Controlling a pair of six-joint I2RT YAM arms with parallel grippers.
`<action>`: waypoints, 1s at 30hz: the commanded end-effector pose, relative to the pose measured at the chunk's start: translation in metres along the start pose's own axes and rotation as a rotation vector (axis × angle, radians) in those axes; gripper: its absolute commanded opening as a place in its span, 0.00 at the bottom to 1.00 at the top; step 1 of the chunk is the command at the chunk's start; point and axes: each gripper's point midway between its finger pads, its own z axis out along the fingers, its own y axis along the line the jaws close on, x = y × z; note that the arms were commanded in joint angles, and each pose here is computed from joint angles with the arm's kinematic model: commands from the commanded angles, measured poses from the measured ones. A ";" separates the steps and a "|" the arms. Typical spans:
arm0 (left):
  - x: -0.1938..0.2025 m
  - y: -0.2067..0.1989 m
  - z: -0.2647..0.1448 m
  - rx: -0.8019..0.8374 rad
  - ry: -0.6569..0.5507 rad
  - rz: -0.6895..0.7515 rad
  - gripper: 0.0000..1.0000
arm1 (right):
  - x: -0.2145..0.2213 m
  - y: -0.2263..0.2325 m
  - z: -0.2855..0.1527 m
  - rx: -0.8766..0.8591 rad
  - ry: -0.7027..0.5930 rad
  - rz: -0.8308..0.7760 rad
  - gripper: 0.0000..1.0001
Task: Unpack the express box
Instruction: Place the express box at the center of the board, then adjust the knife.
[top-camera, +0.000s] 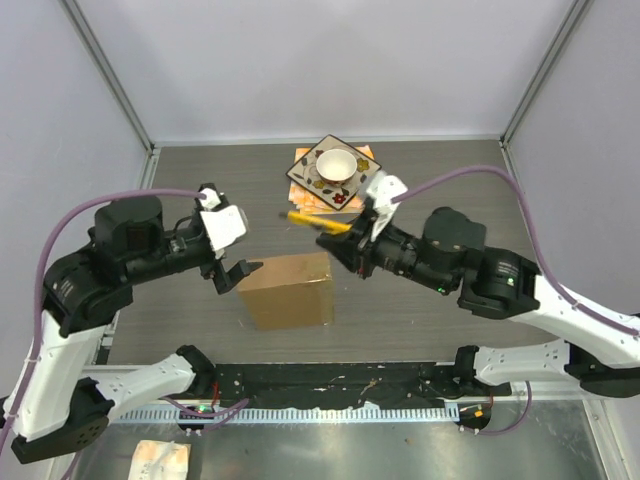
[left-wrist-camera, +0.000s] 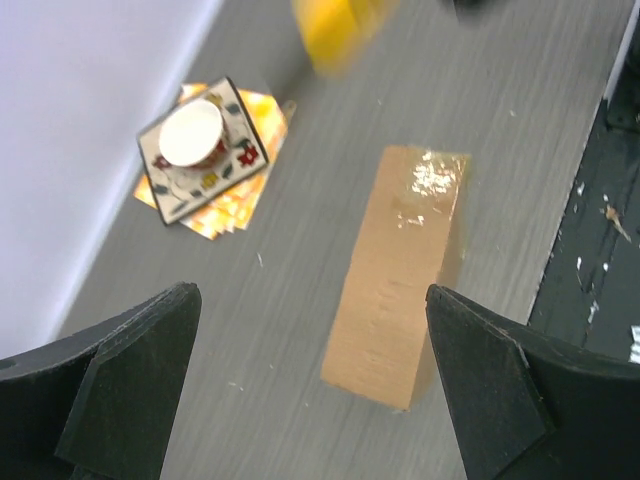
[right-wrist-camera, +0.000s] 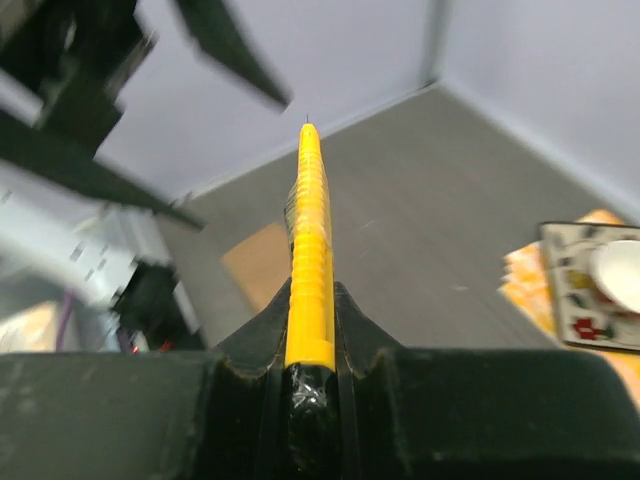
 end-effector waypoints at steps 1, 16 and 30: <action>-0.050 0.011 -0.017 -0.053 -0.200 0.025 1.00 | 0.057 0.072 -0.012 -0.417 0.277 0.037 0.01; -0.028 -0.086 -0.016 0.563 -0.039 -0.105 1.00 | 0.062 0.078 -0.027 -0.480 0.367 0.006 0.01; -0.012 -0.096 -0.005 0.636 0.031 -0.155 0.52 | 0.048 0.062 -0.020 -0.401 0.327 -0.061 0.01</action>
